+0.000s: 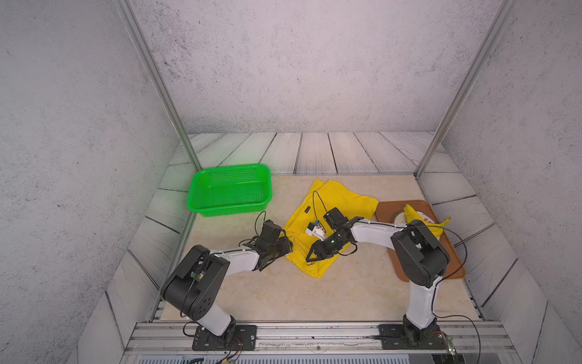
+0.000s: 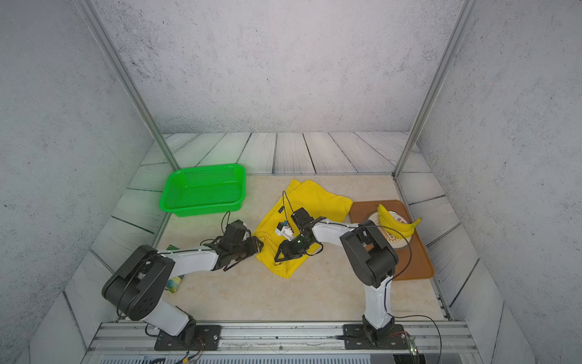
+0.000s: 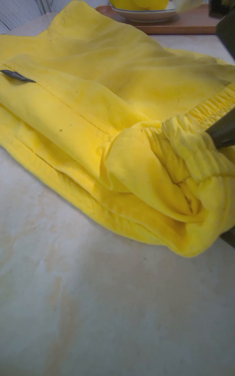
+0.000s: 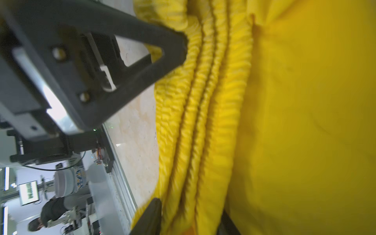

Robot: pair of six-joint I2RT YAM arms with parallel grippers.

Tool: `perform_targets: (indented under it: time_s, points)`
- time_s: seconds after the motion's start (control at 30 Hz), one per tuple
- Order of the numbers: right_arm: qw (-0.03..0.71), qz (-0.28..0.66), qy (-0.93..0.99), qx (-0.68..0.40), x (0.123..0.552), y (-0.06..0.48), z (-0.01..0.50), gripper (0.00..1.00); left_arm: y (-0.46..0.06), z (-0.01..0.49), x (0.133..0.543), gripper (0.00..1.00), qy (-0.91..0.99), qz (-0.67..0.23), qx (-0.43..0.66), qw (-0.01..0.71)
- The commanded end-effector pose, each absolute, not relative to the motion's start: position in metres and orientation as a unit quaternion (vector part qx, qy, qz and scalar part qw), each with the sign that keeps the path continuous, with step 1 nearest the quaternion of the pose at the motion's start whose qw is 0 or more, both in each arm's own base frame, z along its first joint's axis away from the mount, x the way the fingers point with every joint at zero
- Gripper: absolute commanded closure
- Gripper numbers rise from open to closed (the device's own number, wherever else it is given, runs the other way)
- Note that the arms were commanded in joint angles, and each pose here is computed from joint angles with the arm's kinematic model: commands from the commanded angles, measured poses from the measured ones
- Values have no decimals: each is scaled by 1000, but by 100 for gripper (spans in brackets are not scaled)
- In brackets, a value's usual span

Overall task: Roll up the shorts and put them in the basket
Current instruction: Roll the shorts at the center of the board.

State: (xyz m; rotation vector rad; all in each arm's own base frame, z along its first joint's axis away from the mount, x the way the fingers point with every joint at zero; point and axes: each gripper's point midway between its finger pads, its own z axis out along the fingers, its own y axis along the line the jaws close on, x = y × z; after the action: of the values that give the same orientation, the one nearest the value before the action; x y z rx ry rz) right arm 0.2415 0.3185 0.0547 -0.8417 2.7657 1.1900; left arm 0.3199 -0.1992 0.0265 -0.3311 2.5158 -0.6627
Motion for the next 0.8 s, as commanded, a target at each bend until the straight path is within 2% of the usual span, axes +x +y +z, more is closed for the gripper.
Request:
perform_targets:
  time_s: [0.0,0.1,0.27,0.43,0.57,0.77]
  points:
    - [41,277,929,-242,243,280,49,58,-162,-14,300,52,955,-145,-145,214]
    - [100,250,927,-260,244,275,68,59,-167,-15,299,56,957,-145,-138,208]
    - [190,220,892,-346,229,296,96,59,-170,-15,298,65,959,-144,-135,202]
    - [261,172,842,-439,212,326,110,48,-172,-17,298,77,961,-144,-135,194]
    - [296,151,812,-479,210,341,110,41,-174,-18,298,85,962,-147,-134,188]
    - [309,100,791,-519,211,349,98,41,-178,-15,298,90,962,-156,-131,184]
